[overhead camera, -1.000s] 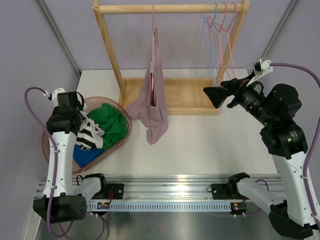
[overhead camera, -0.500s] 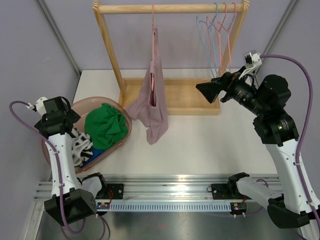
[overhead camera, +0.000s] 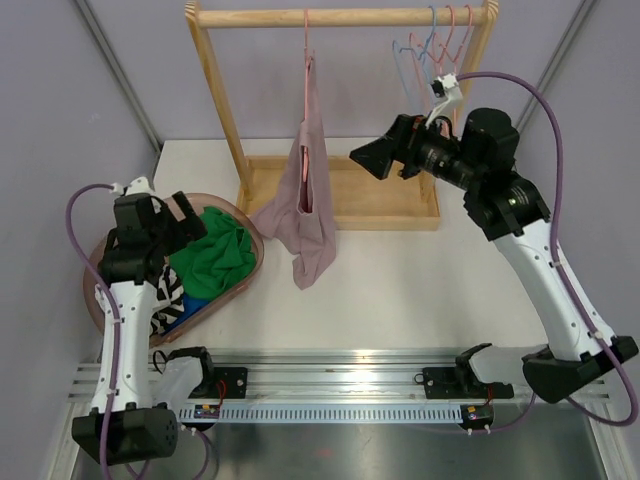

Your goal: Remove the tank top from the hanger

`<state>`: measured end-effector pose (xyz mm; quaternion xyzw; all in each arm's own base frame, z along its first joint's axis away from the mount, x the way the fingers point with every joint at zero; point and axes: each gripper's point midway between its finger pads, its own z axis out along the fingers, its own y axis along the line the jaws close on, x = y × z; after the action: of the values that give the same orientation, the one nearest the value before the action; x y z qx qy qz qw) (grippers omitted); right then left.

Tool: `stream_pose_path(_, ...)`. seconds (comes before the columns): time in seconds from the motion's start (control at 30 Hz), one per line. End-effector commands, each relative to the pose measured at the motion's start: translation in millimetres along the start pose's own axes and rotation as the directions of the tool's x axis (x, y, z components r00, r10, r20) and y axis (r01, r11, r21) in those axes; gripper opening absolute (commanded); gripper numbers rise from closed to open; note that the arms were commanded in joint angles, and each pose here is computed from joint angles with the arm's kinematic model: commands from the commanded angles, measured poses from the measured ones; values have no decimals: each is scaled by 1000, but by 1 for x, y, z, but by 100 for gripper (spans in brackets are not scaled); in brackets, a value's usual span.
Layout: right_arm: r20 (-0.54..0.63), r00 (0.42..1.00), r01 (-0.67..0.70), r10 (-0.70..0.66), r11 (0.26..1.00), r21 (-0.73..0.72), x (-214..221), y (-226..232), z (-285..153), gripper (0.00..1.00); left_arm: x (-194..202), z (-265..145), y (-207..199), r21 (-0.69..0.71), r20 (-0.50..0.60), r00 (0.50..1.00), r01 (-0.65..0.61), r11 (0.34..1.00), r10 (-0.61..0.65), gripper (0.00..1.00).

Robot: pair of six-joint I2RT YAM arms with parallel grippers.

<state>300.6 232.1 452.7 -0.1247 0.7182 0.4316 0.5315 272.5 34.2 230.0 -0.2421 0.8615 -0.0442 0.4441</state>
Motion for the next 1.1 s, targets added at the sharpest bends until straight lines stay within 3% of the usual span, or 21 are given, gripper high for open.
stream_pose_path(0.0,73,994,80,-81,997,8,-25,25,18,99,9,-8,-46,196,6,992,-127,972,129,99)
stream_pose_path(0.23,48,991,117,-125,983,143,-17,24,82,99,31,-18,-65,286,6,987,-153,946,158,99)
stream_pose_path(0.37,88,981,155,-175,969,194,-39,34,98,93,35,-24,-74,320,8,983,-174,931,181,99)
stream_pose_path(0.5,73,967,205,-244,915,347,-46,16,111,90,34,-31,-78,339,37,981,-191,921,190,99)
stream_pose_path(0.73,46,948,263,-315,856,446,-42,-2,150,84,30,-38,-81,365,73,978,-207,908,194,99)
stream_pose_path(0.97,96,911,308,-401,815,491,-56,-11,171,72,34,-38,-84,383,58,977,-212,899,205,99)
stream_pose_path(1.07,110,896,322,-431,799,508,-62,-12,173,61,35,-38,-84,387,57,977,-213,897,207,99)
